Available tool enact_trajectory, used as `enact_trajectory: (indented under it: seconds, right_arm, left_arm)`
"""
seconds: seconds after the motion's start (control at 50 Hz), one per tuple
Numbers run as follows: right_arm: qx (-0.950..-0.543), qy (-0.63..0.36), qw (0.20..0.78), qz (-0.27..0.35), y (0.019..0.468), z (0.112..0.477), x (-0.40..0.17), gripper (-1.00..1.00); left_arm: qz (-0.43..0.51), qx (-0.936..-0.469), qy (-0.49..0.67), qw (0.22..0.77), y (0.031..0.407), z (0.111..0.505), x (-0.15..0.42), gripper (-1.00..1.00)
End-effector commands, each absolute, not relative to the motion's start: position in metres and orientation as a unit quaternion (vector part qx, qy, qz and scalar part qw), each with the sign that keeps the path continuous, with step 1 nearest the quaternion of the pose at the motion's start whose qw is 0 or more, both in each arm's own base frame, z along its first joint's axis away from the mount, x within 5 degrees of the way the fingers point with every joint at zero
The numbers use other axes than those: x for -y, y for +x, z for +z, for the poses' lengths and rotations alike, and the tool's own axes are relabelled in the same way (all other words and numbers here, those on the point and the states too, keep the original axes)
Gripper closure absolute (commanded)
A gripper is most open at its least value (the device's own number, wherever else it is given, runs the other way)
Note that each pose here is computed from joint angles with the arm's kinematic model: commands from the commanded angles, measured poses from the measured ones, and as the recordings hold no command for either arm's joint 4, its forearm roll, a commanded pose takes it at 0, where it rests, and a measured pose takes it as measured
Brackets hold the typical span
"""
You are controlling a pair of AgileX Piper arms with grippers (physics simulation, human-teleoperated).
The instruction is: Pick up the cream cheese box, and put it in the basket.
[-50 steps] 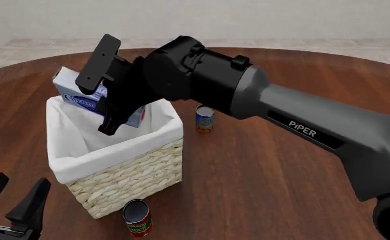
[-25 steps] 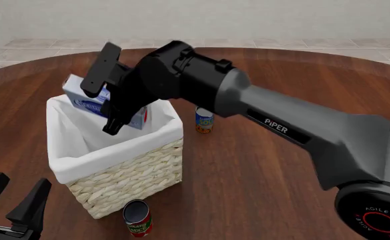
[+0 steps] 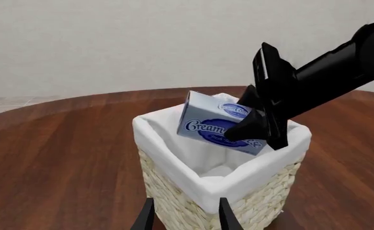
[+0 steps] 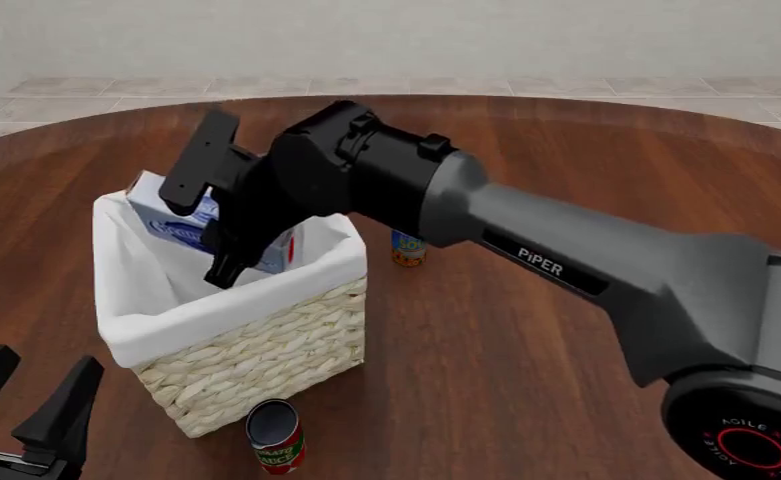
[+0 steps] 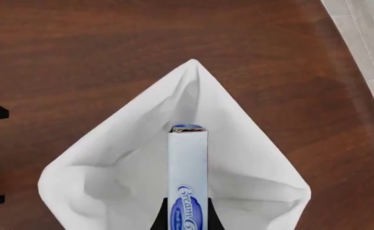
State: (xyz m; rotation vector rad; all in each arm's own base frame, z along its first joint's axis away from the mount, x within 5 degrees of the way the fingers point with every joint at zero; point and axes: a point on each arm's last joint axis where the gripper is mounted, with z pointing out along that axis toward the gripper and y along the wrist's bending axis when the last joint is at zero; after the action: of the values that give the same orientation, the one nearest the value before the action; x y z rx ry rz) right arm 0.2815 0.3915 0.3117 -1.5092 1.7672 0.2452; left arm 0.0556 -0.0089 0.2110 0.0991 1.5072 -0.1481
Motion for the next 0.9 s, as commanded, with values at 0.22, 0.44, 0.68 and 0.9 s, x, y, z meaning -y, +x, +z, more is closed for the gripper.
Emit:
enact_trajectory:
  seconds: [0.22, 0.44, 0.68, 0.9]
  right_arm:
    - [-0.7, -0.586, 0.394, 0.101, 0.28, 0.312, -0.39, 1.0]
    - [-0.696, -0.59, 0.398, 0.096, 0.284, 0.309, -0.388, -1.0]
    - [-0.691, -0.592, 0.403, 0.094, 0.284, 0.313, -0.387, -1.0]
    - [-0.686, -0.588, 0.417, 0.098, 0.277, 0.329, -0.38, -1.0]
  left_arm:
    - [-0.067, -0.683, 0.046, 0.725, 0.056, 0.211, 0.009, -1.0]
    - [-0.067, -0.684, 0.046, 0.725, 0.056, 0.211, 0.009, -1.0]
    - [-0.068, -0.684, 0.046, 0.725, 0.056, 0.211, 0.009, -1.0]
    - [-0.068, -0.684, 0.045, 0.725, 0.056, 0.211, 0.009, -1.0]
